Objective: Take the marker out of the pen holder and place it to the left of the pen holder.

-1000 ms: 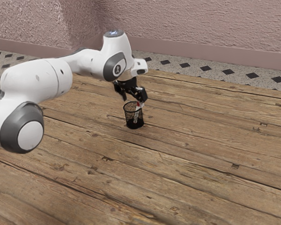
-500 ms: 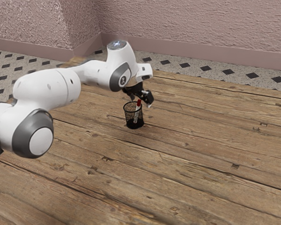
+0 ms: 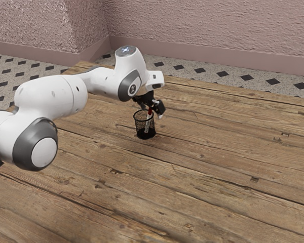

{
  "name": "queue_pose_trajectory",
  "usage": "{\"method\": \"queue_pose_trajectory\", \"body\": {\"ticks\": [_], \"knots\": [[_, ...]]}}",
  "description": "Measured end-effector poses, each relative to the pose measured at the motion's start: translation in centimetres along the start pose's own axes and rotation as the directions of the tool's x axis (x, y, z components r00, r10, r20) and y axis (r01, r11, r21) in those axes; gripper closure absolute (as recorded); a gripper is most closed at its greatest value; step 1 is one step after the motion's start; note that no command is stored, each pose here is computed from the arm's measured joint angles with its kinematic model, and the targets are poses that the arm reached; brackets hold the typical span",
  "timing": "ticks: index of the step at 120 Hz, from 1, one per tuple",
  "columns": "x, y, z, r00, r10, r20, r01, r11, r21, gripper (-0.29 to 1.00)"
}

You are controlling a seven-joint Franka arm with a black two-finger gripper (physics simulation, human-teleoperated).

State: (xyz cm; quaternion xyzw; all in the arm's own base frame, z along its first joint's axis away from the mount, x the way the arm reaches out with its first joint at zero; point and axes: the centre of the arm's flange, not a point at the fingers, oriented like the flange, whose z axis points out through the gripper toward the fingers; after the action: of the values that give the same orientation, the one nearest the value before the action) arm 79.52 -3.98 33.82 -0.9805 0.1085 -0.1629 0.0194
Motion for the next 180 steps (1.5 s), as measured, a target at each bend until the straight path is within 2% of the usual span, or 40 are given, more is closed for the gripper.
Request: {"method": "queue_pose_trajectory", "body": {"ticks": [30,72,101,133,163,180], "knots": [[-0.1,-0.1,-0.4,1.000,0.007,-0.002,-0.007,1.000,-0.002,0.39],[0.0,-0.2,-1.2,1.000,0.030,-0.008,-0.030,0.999,0.013,0.73],[-1.4,-0.4,-5.3,1.000,0.021,0.003,-0.021,1.000,0.020,0.78],[-2.4,-1.7,-10.2,1.000,-0.007,-0.022,0.008,0.999,0.042,0.79],[-1.5,-1.8,-17.0,0.995,0.040,-0.091,-0.029,0.993,0.118,0.79],[-1.8,-4.4,-17.3,0.996,0.050,-0.079,-0.035,0.982,0.185,0.79]]}}
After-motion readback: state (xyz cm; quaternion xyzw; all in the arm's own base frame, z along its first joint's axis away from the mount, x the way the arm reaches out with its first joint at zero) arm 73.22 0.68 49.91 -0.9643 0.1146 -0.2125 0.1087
